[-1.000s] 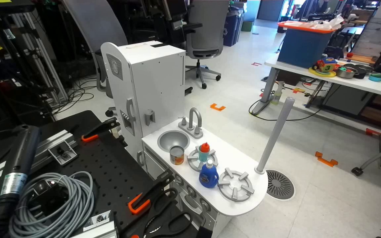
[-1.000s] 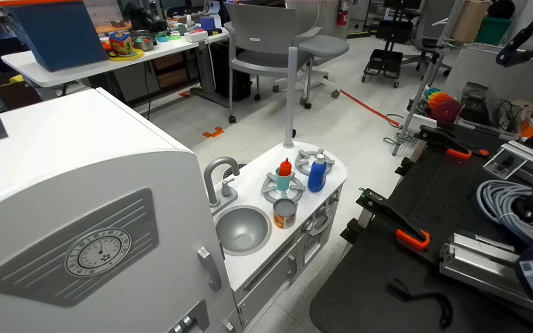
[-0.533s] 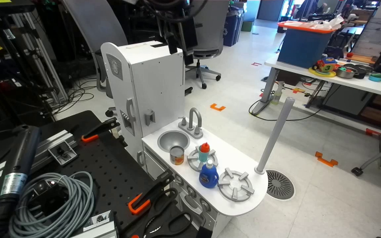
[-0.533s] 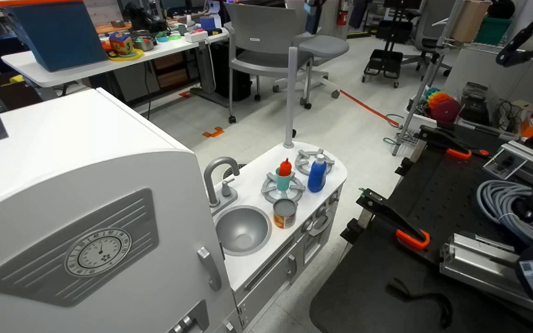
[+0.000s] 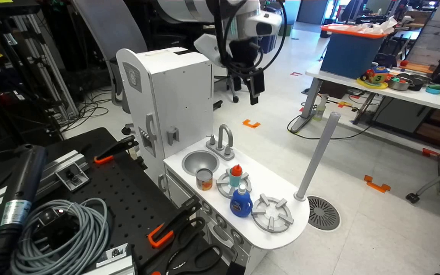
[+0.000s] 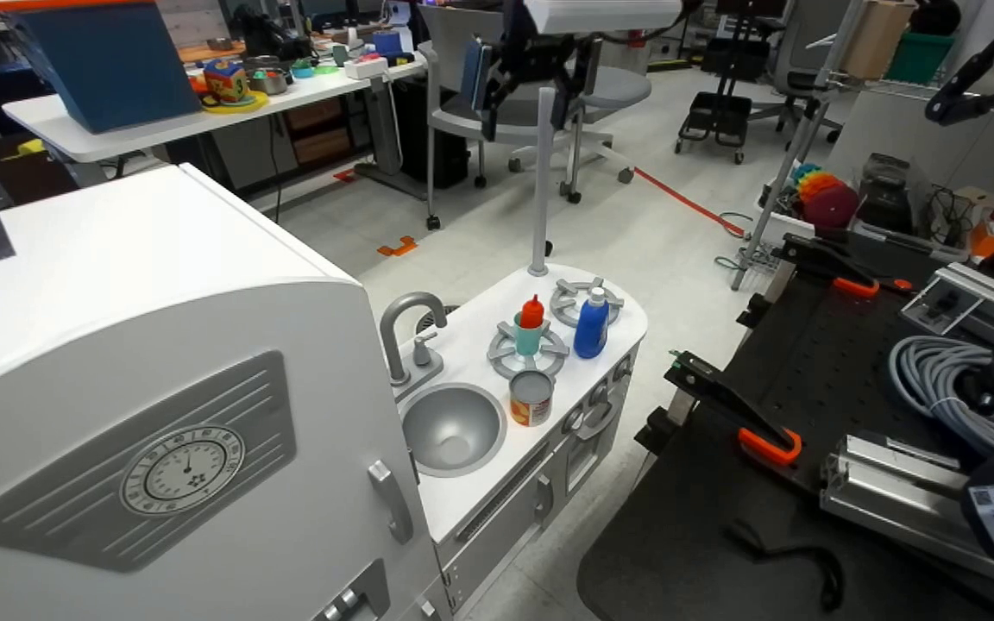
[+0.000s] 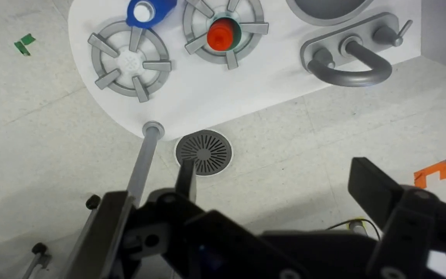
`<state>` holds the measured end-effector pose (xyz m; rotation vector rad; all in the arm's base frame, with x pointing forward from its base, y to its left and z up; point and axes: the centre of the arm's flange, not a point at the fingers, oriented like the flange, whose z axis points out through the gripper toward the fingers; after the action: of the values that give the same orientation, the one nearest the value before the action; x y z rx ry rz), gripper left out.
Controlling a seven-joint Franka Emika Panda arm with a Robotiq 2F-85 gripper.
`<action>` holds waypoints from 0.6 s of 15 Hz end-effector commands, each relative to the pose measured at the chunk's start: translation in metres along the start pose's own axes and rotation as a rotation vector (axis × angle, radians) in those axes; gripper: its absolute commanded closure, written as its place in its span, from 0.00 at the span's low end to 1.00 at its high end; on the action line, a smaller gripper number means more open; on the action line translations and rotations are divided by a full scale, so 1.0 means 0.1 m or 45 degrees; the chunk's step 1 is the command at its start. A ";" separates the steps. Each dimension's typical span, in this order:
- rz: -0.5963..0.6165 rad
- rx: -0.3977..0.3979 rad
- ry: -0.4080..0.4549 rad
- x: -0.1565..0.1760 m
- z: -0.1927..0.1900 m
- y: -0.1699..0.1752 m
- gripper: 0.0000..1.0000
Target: Turn the faucet to the left
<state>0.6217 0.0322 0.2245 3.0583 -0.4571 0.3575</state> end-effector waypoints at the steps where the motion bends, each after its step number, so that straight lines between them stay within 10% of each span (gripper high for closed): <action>1: 0.011 -0.018 -0.076 0.57 0.64 -0.36 0.00; 9: -0.130 -0.204 -0.155 0.88 1.76 -0.86 0.00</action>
<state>0.7033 0.0653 0.1091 2.9913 -0.3807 0.1720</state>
